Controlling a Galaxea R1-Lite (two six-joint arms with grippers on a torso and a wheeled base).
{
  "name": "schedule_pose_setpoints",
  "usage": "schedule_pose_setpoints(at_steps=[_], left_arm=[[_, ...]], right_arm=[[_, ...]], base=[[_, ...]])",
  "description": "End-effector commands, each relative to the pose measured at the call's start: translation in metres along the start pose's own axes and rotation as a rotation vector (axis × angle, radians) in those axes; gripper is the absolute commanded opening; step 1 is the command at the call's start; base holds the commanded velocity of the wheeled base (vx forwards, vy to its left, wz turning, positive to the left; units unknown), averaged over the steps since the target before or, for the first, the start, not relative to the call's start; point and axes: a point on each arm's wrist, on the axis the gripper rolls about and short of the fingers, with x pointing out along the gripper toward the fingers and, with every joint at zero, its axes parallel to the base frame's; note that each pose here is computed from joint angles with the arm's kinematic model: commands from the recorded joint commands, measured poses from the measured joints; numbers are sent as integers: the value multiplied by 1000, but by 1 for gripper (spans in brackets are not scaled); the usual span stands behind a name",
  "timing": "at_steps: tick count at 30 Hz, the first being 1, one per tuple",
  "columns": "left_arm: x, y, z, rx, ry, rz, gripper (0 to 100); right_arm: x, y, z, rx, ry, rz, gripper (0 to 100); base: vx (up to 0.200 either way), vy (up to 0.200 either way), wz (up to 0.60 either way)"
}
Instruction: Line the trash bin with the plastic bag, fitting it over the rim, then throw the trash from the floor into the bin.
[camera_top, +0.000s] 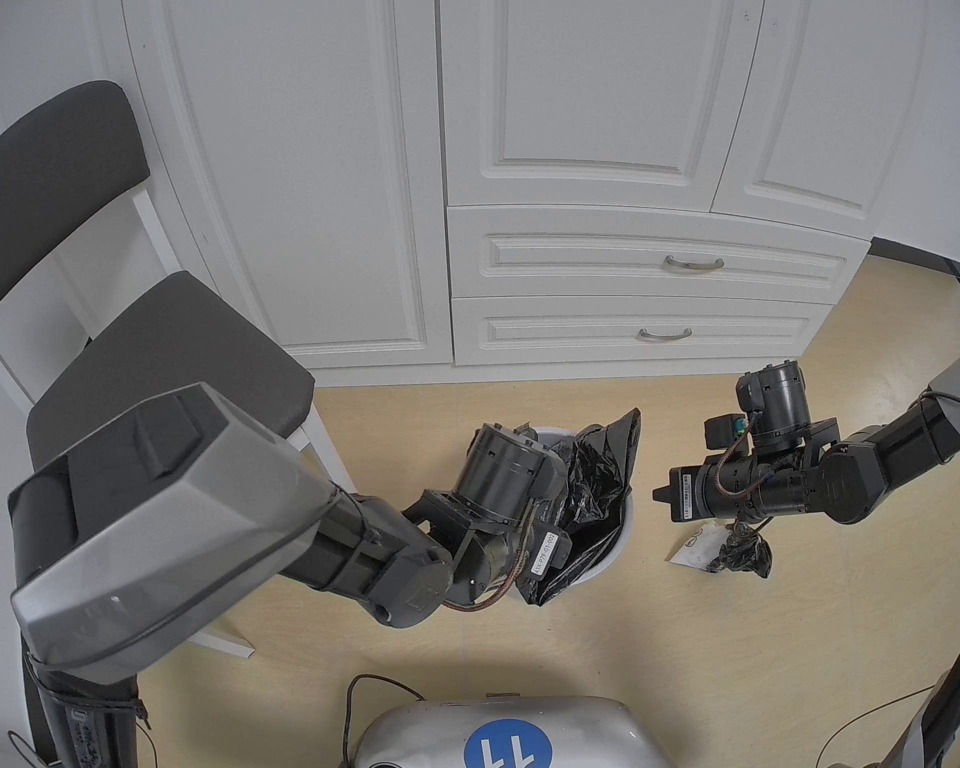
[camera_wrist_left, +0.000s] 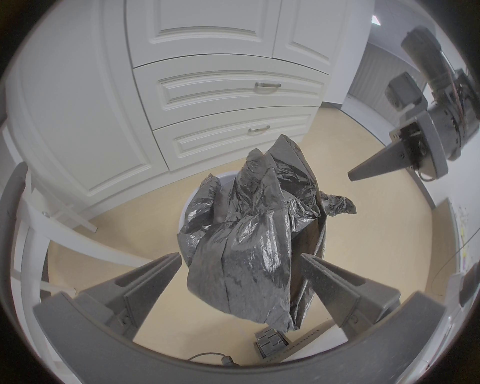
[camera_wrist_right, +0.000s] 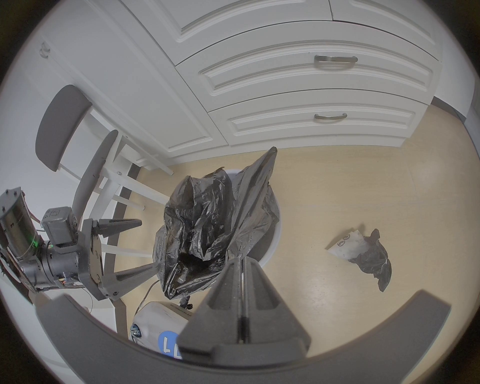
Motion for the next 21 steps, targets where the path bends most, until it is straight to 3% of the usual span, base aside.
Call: schedule_pose_setpoints(at_steps=[1, 5, 10, 20, 21], left_arm=[[23, -10, -4, 48, 3, 25, 100], [29, -17, -4, 100, -4, 67, 100], [44, -20, -8, 229, 1, 177, 100], [53, -27, -3, 234, -25, 186, 100], [52, -26, -2, 234, -25, 186, 0]], right_arm=[[0, -6, 1, 9, -2, -12, 0], [-2, -7, 1, 11, -6, -15, 0], [-4, -9, 2, 15, -12, -20, 0], [-4, -10, 1, 12, -9, -21, 0], [-4, -10, 0, 3, -7, -21, 0]], base=[[0, 0, 0], [0, 0, 0], [0, 0, 0], [0, 0, 0], [0, 0, 0]])
